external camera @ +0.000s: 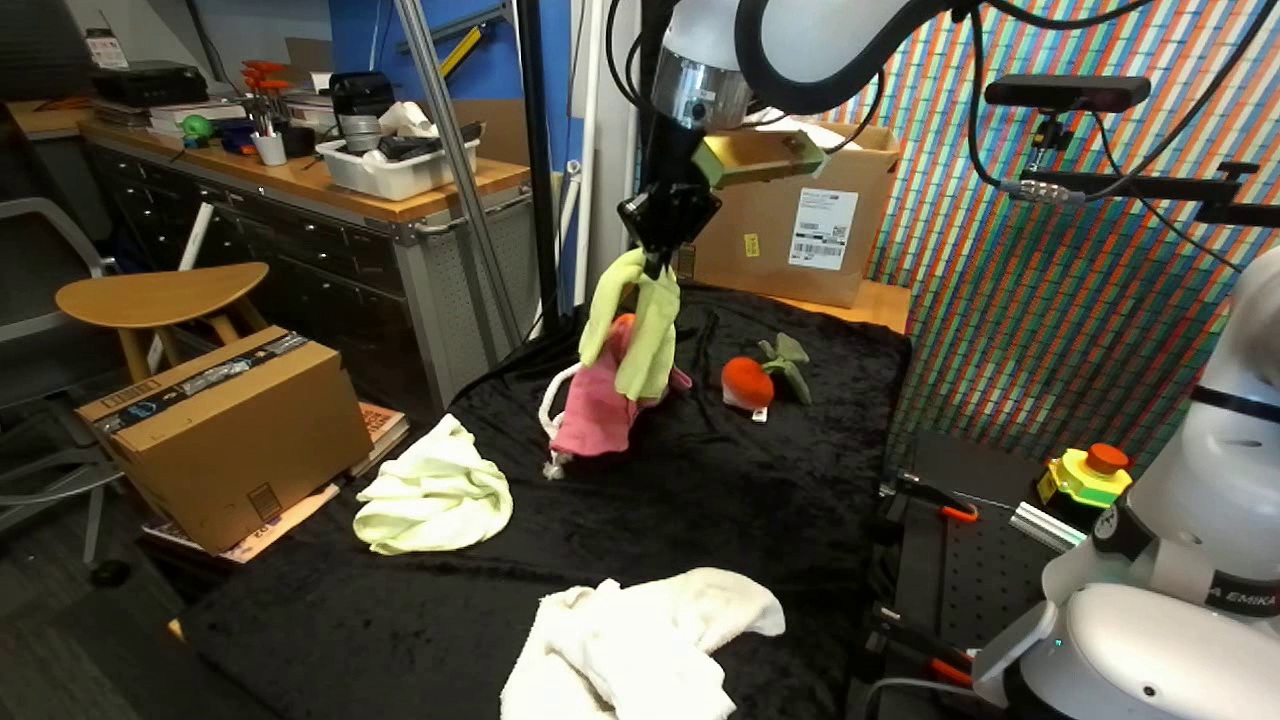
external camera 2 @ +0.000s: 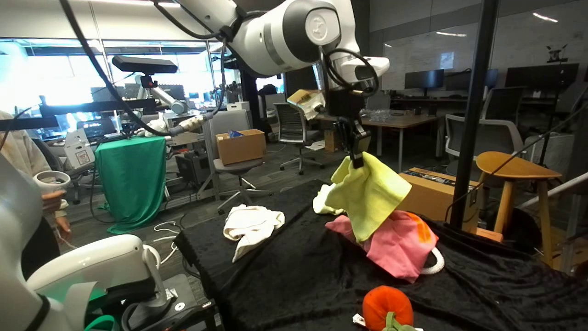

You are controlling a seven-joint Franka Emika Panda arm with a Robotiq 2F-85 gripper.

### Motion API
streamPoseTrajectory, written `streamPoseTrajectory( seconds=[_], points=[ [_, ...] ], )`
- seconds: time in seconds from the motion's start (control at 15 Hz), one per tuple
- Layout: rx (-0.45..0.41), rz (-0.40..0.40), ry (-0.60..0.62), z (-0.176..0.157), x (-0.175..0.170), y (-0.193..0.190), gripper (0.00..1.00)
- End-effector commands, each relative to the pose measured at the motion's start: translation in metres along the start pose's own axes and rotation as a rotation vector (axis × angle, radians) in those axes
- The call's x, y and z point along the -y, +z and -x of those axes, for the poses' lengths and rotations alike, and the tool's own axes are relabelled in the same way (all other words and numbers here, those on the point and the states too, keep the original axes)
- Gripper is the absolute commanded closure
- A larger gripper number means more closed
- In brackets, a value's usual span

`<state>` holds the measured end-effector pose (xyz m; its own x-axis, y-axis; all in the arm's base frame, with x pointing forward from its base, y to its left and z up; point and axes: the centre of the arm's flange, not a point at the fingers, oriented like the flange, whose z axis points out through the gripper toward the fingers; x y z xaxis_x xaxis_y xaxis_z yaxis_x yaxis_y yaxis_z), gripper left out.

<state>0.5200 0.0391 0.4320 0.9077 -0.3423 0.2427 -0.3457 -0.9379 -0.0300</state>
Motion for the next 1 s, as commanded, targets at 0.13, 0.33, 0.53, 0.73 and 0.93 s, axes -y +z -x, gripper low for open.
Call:
streamPoseTrajectory(
  seconds=[0.13, 0.33, 0.53, 0.73, 0.93],
  points=[
    [0.011, 0.037, -0.007, -0.033, 0.015, 0.021, 0.98],
    [0.061, 0.074, -0.009, -0.045, 0.015, 0.055, 0.98],
    [0.114, 0.119, 0.006, -0.055, 0.009, 0.091, 0.98],
    [0.173, 0.181, 0.061, -0.068, -0.001, 0.129, 0.98],
    [0.222, 0.229, 0.108, -0.077, -0.008, 0.157, 0.98]
  ],
)
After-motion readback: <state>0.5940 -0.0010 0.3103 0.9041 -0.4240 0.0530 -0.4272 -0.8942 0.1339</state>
